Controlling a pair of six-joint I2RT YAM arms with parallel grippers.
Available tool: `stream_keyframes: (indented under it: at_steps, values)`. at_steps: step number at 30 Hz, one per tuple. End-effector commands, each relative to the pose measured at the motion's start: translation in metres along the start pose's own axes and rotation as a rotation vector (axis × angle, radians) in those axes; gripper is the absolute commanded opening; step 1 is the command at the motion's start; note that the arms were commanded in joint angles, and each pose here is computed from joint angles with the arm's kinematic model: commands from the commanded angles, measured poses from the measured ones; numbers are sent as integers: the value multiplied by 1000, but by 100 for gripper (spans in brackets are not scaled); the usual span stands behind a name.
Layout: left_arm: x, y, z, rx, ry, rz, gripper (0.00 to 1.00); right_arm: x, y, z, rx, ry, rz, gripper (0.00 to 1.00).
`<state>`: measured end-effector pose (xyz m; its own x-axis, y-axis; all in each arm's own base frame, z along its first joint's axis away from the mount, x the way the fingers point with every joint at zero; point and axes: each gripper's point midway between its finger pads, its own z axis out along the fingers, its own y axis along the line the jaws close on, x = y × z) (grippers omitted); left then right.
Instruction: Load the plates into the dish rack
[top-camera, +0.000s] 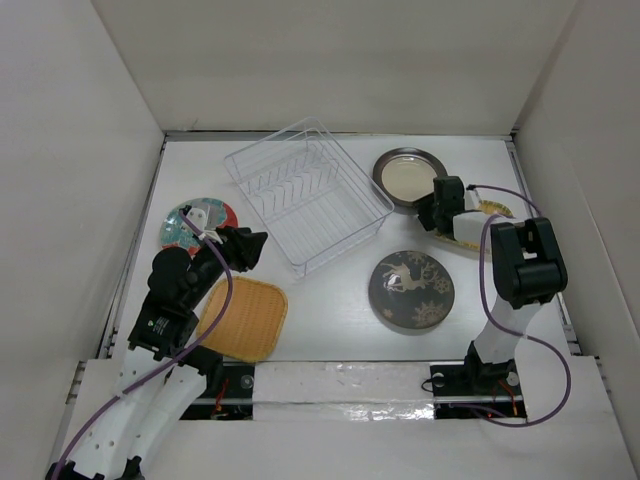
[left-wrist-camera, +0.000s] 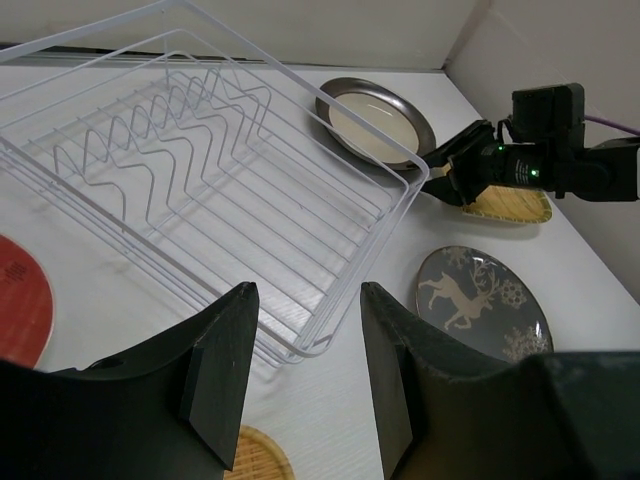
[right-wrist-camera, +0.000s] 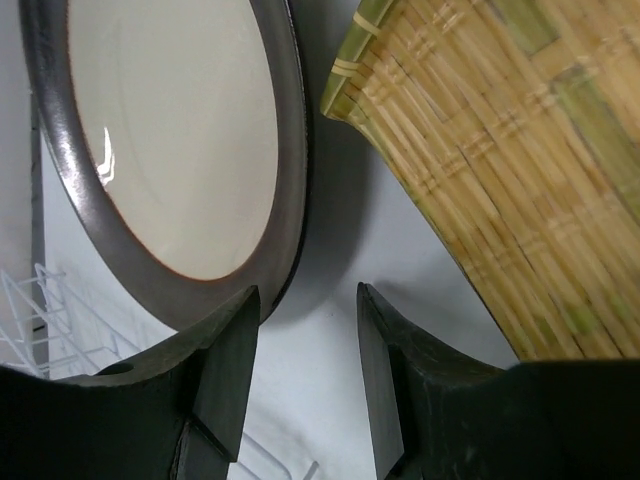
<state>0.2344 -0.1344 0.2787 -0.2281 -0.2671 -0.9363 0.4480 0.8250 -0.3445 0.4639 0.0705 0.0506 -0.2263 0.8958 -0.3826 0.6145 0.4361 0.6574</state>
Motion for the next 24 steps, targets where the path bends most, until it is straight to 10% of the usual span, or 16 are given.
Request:
stream_keyframes:
  at_steps: [1, 12, 16, 24]
  values:
    - [-9, -2, 0, 7, -43, 18, 42, -4, 16, 13, -21, 6, 26, 50]
    - [-16, 6, -4, -42, -79, 27, 42, -21, 50, 55, -52, 45, 98, 38]
    - [-20, 8, -7, -53, -99, 32, 42, -23, 46, 56, -61, 48, 117, 7]
    - [-13, 13, -2, -76, -73, 29, 42, -106, 102, -17, -273, -254, 28, 0]
